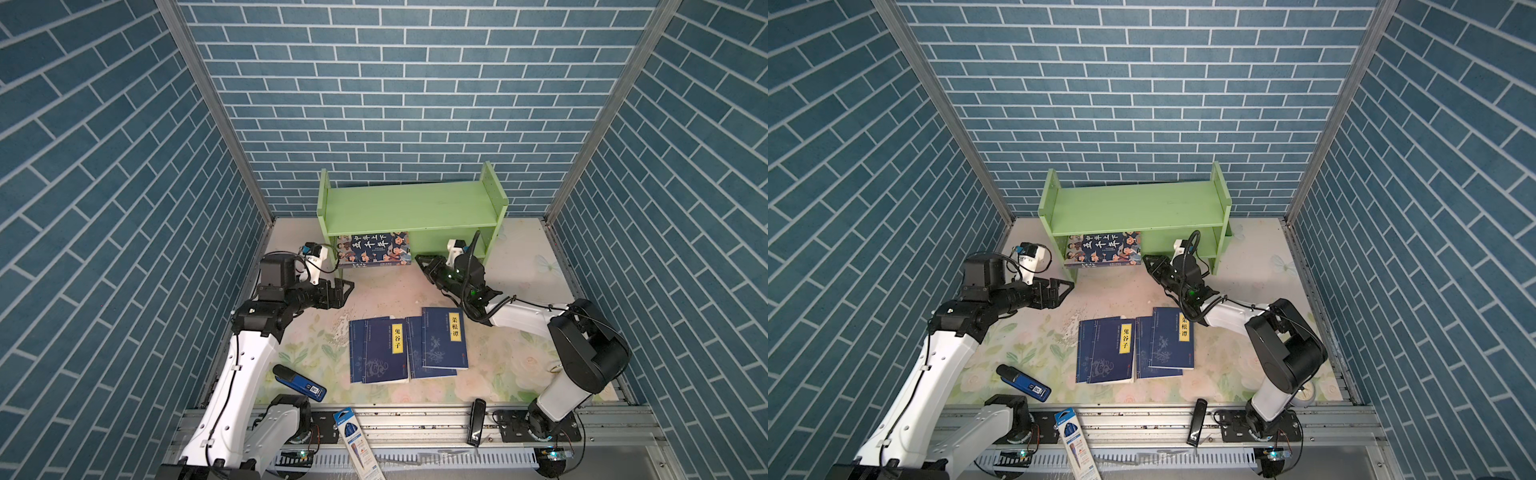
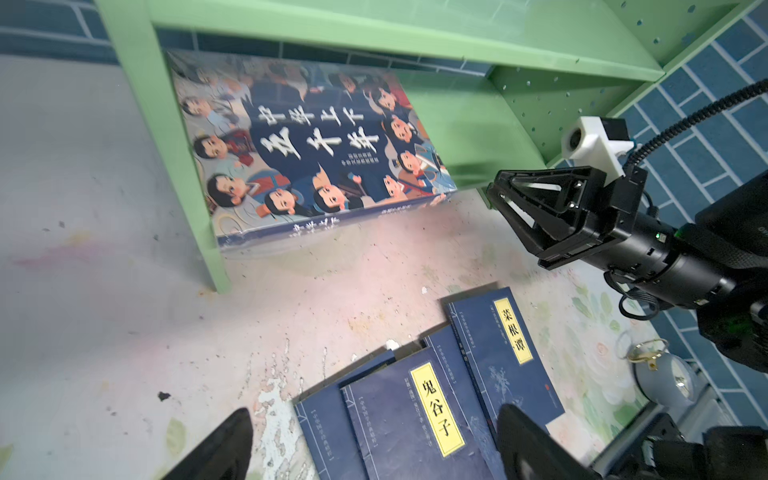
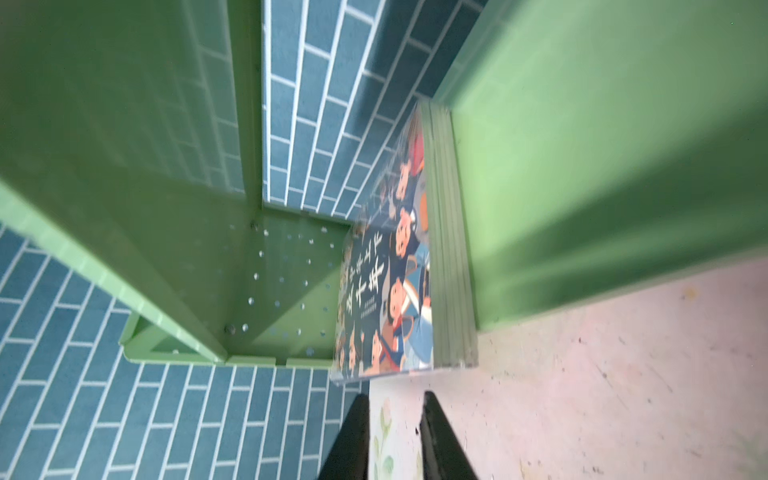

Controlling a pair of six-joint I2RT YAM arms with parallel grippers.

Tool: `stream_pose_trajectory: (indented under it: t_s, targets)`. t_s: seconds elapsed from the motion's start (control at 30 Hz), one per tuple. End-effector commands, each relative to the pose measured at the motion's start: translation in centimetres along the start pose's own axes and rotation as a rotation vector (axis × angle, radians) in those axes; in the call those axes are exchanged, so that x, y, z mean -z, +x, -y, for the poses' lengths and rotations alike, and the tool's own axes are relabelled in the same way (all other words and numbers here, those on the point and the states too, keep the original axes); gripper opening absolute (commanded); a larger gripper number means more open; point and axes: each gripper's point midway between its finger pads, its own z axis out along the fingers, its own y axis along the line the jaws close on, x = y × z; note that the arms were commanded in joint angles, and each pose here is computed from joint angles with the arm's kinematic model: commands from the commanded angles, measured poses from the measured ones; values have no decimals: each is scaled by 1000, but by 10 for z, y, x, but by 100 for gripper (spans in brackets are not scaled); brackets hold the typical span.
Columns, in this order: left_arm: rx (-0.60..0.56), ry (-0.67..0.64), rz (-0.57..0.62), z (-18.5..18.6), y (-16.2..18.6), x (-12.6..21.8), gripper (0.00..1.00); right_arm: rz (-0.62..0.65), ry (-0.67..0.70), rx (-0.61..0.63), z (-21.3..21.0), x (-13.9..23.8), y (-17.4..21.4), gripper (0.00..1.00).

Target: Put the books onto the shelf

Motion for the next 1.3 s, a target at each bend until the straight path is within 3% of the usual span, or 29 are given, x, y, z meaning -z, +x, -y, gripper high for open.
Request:
stream_pose_trajectory:
  t_s: [0.0,0.2,0.57,1.27]
  targets:
    - [-1,88,17,5,8,-13,92,-85,-31,67,-18,1,21,20]
    - [-48,84,26,-11,18,-38,92,-99,-56,55,-14,-17,29,13]
    - [-39,100,89,-28,3,-72,88,-82,-34,49,2,-39,26,12]
    - [-109,70,163,-43,-15,-92,88,-39,-46,8,16,-56,6,12]
